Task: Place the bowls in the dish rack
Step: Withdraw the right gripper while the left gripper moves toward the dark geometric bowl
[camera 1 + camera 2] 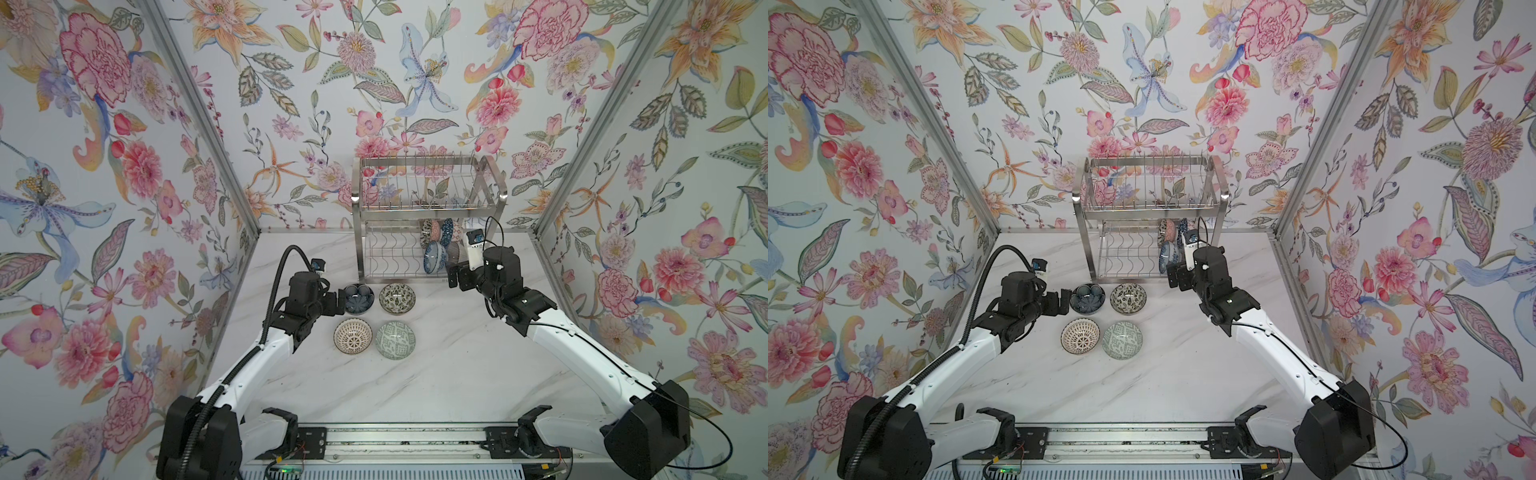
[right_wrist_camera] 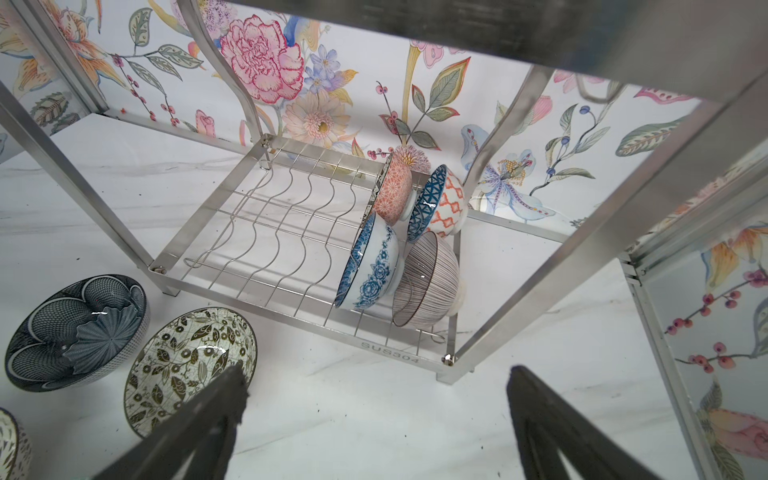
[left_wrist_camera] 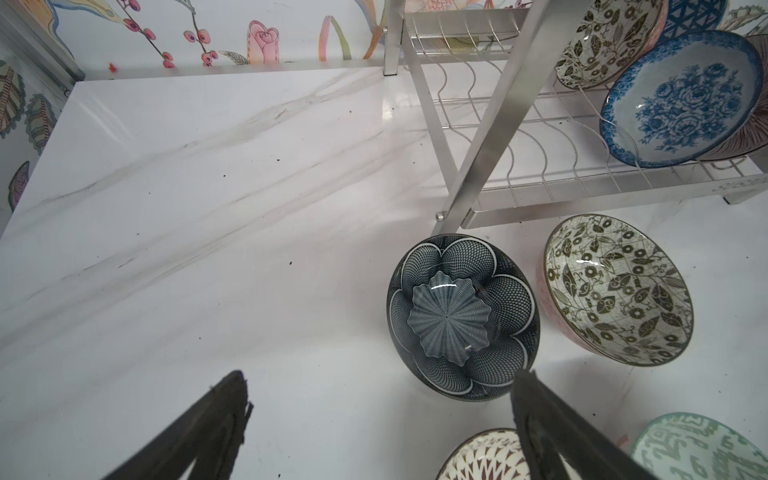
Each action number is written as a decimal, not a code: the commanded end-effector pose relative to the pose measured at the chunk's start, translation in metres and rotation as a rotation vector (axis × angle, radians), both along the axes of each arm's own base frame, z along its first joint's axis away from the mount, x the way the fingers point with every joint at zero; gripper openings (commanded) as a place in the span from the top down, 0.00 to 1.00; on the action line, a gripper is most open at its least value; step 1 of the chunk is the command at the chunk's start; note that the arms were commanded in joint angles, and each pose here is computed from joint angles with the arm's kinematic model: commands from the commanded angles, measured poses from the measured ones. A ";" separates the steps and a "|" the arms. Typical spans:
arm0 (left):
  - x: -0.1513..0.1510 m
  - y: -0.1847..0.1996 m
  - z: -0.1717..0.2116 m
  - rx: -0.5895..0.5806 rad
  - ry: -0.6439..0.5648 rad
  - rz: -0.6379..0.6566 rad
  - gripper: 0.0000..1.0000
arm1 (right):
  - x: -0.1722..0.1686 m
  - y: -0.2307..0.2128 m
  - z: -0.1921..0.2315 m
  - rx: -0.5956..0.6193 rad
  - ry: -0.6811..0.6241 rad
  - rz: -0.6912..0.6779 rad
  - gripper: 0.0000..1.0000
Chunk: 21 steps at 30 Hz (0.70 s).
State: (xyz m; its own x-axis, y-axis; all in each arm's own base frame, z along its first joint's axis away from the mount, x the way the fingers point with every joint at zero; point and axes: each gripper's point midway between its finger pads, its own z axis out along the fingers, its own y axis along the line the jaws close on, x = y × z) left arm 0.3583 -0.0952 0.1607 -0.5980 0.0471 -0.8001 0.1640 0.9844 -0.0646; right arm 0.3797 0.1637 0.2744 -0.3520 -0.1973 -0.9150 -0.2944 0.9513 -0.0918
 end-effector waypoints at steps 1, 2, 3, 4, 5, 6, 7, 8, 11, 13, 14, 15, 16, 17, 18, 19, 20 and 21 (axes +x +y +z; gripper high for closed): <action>0.009 -0.004 -0.010 -0.019 -0.008 0.011 0.01 | -0.007 -0.006 -0.008 -0.003 0.029 -0.007 0.01; 0.012 -0.007 -0.014 -0.025 -0.002 0.005 0.01 | -0.007 -0.007 -0.009 -0.006 0.031 -0.007 0.01; 0.013 -0.010 -0.018 -0.034 0.005 -0.002 0.01 | -0.008 -0.007 -0.009 -0.008 0.032 -0.005 0.01; 0.015 -0.012 -0.020 -0.040 0.011 -0.007 0.01 | -0.008 -0.008 -0.009 -0.011 0.034 -0.004 0.01; 0.017 -0.014 -0.023 -0.046 0.016 -0.011 0.01 | -0.008 -0.008 -0.010 -0.016 0.038 -0.003 0.01; 0.020 -0.015 -0.026 -0.049 0.022 -0.014 0.01 | -0.009 -0.008 -0.010 -0.017 0.039 -0.002 0.01; 0.021 -0.017 -0.030 -0.050 0.030 -0.019 0.00 | -0.009 -0.008 -0.010 -0.018 0.040 0.000 0.01; 0.023 -0.018 -0.033 -0.050 0.037 -0.023 0.01 | -0.009 -0.009 -0.010 -0.019 0.039 -0.001 0.01; 0.028 -0.021 -0.045 -0.047 0.061 -0.032 0.01 | -0.010 -0.010 -0.011 -0.019 0.040 -0.001 0.01; 0.030 -0.023 -0.052 -0.043 0.079 -0.037 0.01 | -0.010 -0.010 -0.012 -0.019 0.043 -0.002 0.01; 0.032 -0.024 -0.056 -0.042 0.085 -0.041 0.01 | -0.010 -0.010 -0.012 -0.020 0.043 -0.002 0.01; 0.033 -0.025 -0.059 -0.043 0.091 -0.045 0.01 | -0.010 -0.011 -0.012 -0.020 0.042 -0.003 0.01; 0.034 -0.025 -0.062 -0.043 0.095 -0.046 0.01 | -0.010 -0.010 -0.013 -0.020 0.044 -0.002 0.01; 0.034 -0.026 -0.067 -0.044 0.104 -0.049 0.01 | -0.010 -0.010 -0.014 -0.022 0.046 -0.003 0.01; 0.036 -0.026 -0.070 -0.049 0.109 -0.051 0.01 | -0.010 -0.011 -0.015 -0.024 0.046 -0.005 0.01; 0.037 -0.027 -0.073 -0.055 0.113 -0.053 0.01 | -0.010 -0.011 -0.015 -0.025 0.048 -0.006 0.01; 0.038 -0.028 -0.076 -0.062 0.118 -0.055 0.01 | -0.010 -0.011 -0.016 -0.025 0.049 -0.006 0.01; 0.039 -0.029 -0.074 -0.071 0.113 -0.057 0.01 | -0.009 -0.012 -0.015 -0.024 0.049 -0.006 0.01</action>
